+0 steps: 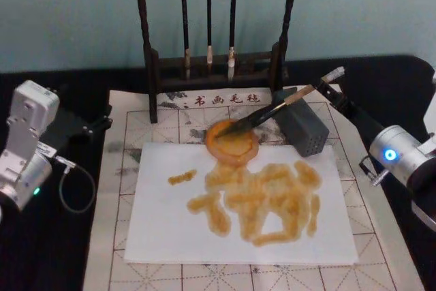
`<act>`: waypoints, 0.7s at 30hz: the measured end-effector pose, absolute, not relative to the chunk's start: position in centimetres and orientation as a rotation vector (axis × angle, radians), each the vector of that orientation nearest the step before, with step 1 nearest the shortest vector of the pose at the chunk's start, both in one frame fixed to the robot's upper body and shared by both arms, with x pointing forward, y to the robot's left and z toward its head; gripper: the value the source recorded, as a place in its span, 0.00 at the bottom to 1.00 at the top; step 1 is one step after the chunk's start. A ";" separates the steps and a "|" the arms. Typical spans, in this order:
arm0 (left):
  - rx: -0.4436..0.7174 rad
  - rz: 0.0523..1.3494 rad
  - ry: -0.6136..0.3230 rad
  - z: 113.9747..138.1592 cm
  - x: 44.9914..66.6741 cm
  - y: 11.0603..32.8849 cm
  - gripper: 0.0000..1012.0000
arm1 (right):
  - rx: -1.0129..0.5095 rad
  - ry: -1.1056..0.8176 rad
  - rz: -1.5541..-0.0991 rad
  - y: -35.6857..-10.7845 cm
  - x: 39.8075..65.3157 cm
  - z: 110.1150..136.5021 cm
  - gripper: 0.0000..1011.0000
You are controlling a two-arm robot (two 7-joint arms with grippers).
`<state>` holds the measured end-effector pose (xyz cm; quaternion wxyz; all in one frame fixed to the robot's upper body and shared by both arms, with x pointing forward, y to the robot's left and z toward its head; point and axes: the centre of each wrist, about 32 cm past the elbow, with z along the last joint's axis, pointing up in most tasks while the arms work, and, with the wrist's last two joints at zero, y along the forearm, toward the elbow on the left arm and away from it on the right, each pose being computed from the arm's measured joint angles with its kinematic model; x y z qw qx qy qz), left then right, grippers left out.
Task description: Pick up the brush from the inkstone, write on the paper, then place the brush back to its original position.
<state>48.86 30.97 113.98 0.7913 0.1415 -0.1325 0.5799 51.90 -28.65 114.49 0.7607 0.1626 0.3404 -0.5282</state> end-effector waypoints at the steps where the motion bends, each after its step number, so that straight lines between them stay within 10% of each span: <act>1: 0.304 1.248 -0.285 114.0 48.9 31.0 0.99 | 0.364 0.753 -1.152 -28.5 52.1 114.5 0.99; 21: 0.304 1.248 -0.285 114.0 48.9 31.0 0.99 | 0.416 0.832 -1.156 -26.9 54.3 114.1 0.99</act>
